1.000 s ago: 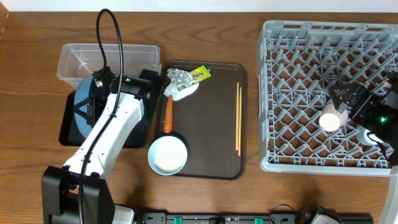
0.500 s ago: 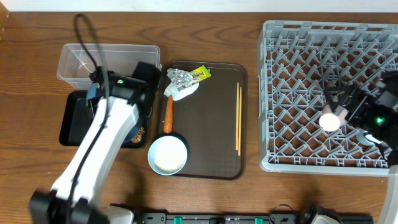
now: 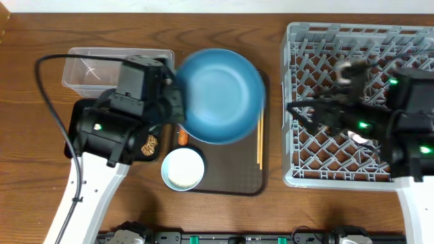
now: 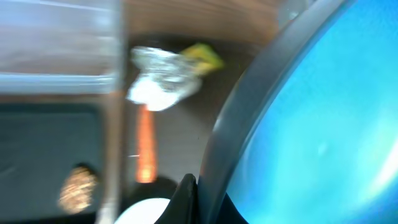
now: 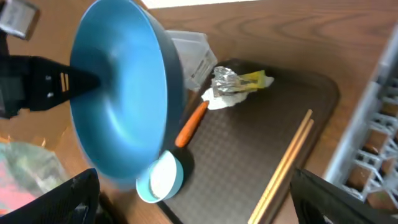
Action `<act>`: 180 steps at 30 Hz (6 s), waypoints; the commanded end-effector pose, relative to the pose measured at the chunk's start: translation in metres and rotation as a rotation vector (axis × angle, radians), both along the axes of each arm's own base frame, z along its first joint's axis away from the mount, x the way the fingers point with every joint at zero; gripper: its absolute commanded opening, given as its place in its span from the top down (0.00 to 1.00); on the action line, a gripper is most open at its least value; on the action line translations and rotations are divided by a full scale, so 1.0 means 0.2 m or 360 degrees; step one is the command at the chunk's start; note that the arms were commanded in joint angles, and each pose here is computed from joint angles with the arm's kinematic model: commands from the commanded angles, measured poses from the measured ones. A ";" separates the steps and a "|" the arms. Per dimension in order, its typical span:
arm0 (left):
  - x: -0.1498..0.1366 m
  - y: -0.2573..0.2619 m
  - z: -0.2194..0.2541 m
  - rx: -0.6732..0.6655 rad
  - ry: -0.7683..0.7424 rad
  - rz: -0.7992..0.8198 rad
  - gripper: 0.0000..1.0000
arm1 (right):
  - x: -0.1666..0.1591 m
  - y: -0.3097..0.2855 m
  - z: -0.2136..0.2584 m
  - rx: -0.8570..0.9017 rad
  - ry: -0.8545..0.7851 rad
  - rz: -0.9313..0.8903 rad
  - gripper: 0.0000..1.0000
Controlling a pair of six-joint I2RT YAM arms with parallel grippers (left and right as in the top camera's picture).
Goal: Sort waste into correct bins and load items into the dishwasher rack
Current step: 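Hand the blue plate from the left gripper to the right gripper, then set the blue plate upright in the grey rack with the right gripper, then grasp the white bowl of rice with the left gripper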
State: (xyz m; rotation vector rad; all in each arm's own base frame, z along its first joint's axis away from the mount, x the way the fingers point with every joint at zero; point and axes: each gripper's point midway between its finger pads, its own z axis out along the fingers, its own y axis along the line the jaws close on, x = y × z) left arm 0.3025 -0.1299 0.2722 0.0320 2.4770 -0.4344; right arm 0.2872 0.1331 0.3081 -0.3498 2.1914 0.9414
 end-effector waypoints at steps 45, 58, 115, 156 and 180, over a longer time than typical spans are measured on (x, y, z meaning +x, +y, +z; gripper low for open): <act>-0.11 -0.32 0.09 -0.0051 -0.0131 -0.0430 0.02 | 0.56 -1.86 0.18 -0.2715 -0.0273 -0.2072 0.99; -0.12 -0.32 0.09 -0.0049 -0.0126 -0.0431 0.02 | 0.81 -1.92 -0.14 -0.3218 -0.0120 -0.1395 0.99; -0.18 -0.28 -0.05 0.0039 0.0087 -0.0431 0.02 | 0.99 -1.16 -0.65 -0.1830 -0.0197 -0.1575 0.01; -0.60 -0.12 -1.04 0.0550 0.0645 -0.0516 0.51 | 0.32 -0.40 -0.44 -0.0566 0.0366 -0.0848 0.01; -0.64 -0.11 -1.31 0.0753 0.0980 -0.0541 0.94 | 0.32 -0.40 -0.43 -0.0563 0.0360 -0.0849 0.01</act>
